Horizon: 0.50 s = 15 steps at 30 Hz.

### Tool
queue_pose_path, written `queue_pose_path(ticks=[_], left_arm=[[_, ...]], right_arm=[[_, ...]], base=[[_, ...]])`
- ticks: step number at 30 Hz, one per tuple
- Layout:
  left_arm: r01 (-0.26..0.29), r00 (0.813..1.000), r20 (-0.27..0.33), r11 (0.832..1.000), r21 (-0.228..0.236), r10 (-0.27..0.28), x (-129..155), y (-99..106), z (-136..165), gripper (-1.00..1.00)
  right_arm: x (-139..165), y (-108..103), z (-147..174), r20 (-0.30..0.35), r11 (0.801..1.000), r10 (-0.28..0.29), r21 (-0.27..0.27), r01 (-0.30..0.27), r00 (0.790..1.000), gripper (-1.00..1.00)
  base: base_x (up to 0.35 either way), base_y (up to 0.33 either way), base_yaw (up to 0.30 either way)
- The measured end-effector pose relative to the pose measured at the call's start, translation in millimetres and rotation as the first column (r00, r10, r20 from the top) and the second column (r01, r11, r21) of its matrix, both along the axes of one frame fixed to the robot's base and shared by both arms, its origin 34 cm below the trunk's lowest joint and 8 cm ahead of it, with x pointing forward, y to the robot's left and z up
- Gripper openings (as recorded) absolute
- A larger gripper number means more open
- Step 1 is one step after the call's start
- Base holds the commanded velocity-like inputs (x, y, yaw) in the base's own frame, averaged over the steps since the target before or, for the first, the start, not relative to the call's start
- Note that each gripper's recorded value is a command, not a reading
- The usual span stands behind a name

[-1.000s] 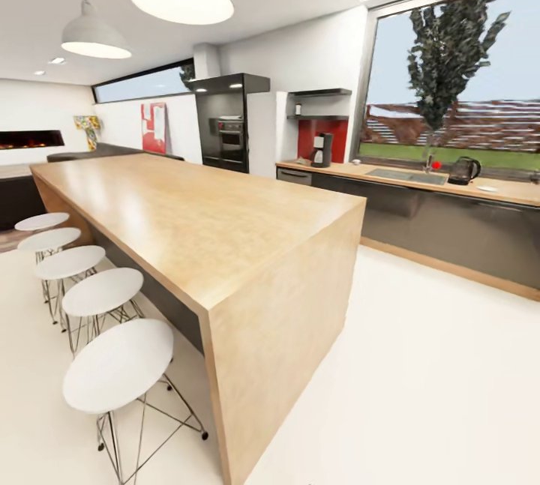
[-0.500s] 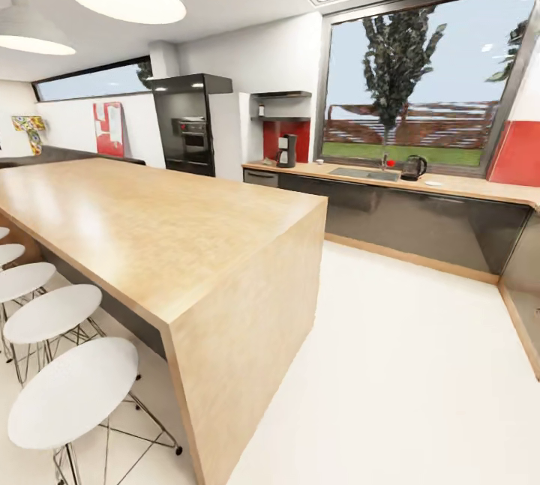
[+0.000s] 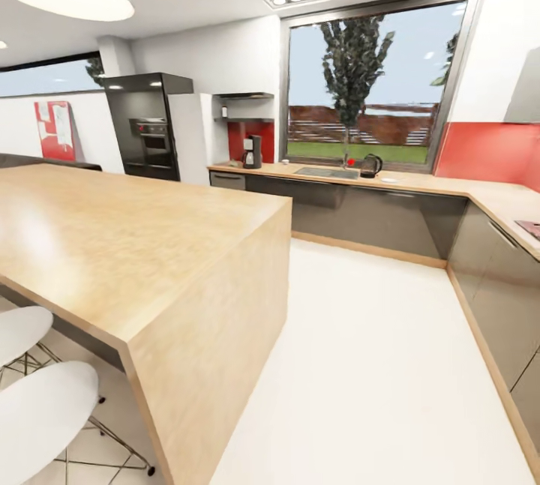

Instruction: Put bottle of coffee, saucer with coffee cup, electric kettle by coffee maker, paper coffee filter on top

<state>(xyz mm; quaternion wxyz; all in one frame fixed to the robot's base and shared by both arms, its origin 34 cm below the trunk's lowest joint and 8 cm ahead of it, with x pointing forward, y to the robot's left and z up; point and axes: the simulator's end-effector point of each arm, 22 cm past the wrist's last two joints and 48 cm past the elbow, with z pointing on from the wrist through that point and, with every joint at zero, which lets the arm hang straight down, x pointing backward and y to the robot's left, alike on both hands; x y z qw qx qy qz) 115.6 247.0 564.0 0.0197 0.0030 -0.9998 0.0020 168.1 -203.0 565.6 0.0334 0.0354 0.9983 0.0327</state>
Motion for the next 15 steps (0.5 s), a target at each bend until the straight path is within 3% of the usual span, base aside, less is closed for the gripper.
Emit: queue_pose_path(ticks=[15], left_arm=[[0.000,1.000,0.000,1.000,0.004,0.000,-4,1,16,1.00]], right_arm=[[-5,0,16,-0.002,1.000,0.000,0.000,0.000,1.000,1.00]], base=[[0.000,0.000,-0.300]])
